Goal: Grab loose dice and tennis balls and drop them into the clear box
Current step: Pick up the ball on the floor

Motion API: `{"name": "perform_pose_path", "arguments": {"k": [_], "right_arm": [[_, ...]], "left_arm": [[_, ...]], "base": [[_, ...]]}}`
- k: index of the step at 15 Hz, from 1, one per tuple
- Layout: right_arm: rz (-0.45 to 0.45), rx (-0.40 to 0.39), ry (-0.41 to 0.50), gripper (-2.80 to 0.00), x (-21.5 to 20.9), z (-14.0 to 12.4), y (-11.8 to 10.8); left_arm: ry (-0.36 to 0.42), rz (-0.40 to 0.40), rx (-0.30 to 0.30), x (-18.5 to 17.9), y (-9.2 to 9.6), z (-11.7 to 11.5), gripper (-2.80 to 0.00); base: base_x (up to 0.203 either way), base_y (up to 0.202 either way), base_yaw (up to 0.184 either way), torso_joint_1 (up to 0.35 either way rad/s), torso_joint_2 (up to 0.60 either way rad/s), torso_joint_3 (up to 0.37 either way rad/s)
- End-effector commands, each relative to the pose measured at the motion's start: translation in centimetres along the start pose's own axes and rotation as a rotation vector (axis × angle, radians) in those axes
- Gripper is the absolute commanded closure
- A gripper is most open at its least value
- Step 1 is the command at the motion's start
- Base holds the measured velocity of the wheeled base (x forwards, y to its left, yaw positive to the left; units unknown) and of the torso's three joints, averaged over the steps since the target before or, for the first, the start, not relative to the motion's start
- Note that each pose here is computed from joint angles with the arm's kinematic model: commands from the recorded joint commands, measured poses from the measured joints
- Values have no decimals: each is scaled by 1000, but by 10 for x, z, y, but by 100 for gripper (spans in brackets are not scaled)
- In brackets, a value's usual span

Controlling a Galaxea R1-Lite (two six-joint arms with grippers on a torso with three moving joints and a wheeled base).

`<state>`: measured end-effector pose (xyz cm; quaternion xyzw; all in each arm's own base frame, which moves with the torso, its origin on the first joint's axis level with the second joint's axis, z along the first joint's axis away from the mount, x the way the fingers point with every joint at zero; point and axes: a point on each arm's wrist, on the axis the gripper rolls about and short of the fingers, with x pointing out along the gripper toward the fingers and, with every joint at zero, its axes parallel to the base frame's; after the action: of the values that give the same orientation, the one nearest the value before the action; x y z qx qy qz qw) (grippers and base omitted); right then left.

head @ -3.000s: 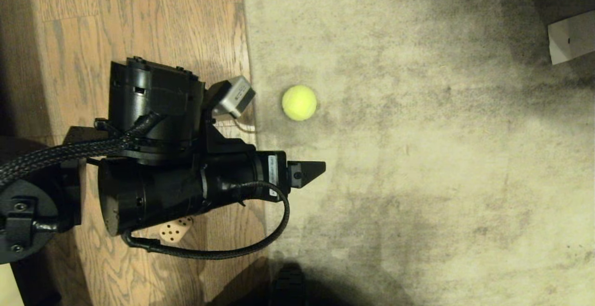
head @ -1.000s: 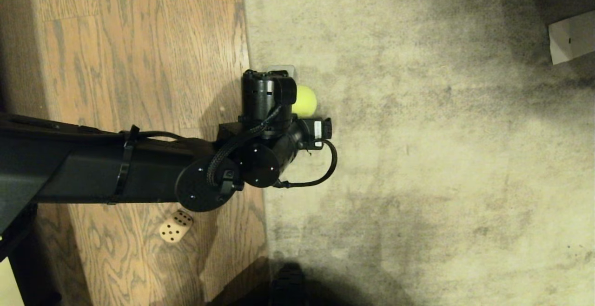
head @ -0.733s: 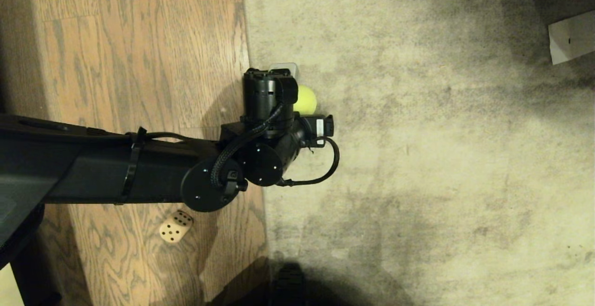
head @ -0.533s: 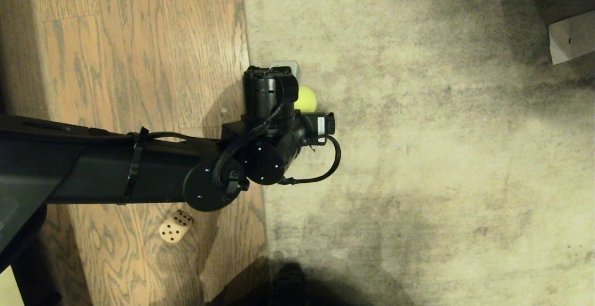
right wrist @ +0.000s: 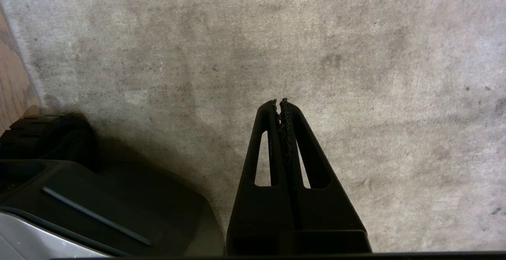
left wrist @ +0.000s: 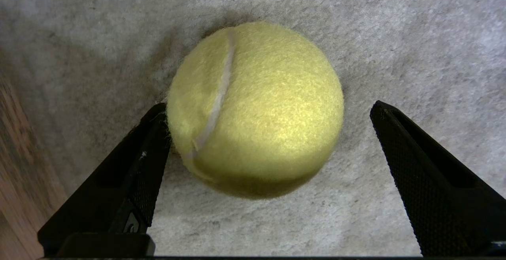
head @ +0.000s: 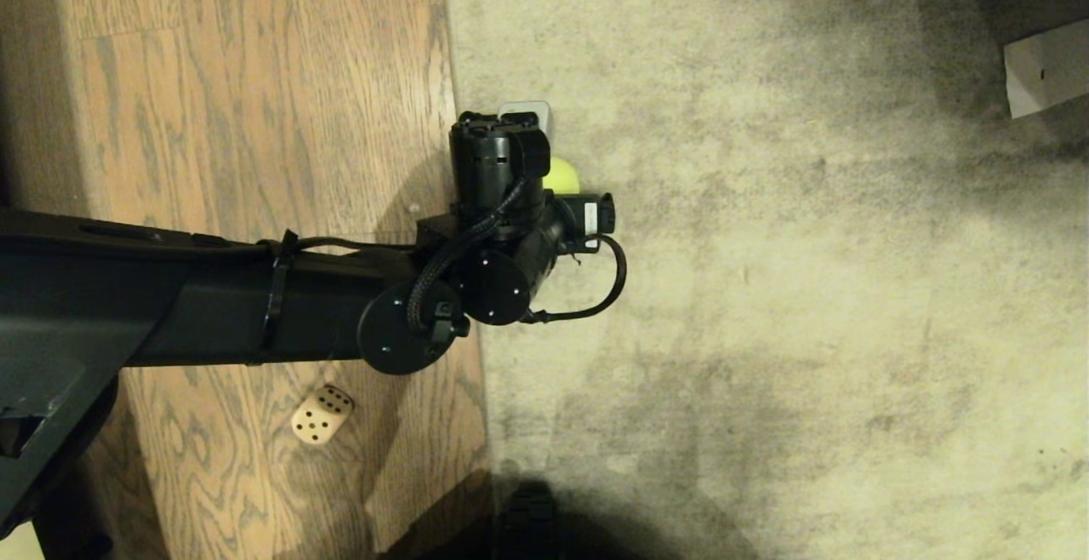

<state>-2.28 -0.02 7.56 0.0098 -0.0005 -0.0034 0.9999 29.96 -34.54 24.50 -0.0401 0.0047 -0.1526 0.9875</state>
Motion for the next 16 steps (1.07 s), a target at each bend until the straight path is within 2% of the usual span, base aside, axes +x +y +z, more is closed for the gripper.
{"name": "perform_pose_path", "arguments": {"k": [1, 8, 16], "right_arm": [[-1, 0, 1, 0, 0, 0, 0], [1, 0, 1, 0, 0, 0, 0], [-1, 0, 1, 0, 0, 0, 0]], "left_arm": [[-8, 8, 8, 5, 0, -1, -280], [-31, 26, 37, 17, 2, -1, -280], [-31, 31, 39, 18, 5, 0, -280]], "base": [[0, 0, 0, 0, 0, 0], [0, 0, 0, 0, 0, 0], [0, 0, 0, 0, 0, 0]]}}
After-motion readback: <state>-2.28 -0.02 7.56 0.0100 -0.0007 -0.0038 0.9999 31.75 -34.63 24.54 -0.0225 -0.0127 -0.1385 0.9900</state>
